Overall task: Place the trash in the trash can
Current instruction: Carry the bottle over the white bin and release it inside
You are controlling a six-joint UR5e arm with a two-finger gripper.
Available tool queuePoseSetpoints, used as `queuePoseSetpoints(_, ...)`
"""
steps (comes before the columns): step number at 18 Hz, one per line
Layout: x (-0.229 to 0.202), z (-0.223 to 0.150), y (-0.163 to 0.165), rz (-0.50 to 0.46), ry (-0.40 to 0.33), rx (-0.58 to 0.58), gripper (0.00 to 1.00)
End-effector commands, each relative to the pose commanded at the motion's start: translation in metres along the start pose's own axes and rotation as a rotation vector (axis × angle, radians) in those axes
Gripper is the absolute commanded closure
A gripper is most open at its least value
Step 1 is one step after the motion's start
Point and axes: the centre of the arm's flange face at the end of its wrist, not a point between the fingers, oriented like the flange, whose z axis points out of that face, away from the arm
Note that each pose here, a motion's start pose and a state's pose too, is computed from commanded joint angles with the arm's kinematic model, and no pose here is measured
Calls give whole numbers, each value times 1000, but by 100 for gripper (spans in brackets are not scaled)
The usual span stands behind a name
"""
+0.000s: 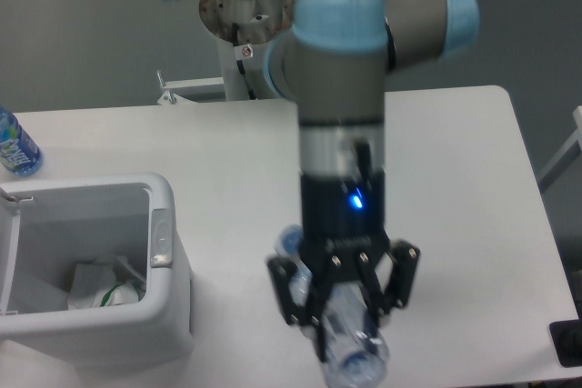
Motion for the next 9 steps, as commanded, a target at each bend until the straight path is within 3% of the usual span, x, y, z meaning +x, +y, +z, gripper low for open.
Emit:
queuePoseSetpoints(3,61,2,16,41,69,-27,48)
queuePoseSetpoints(9,143,12,46,105,166,-75,47)
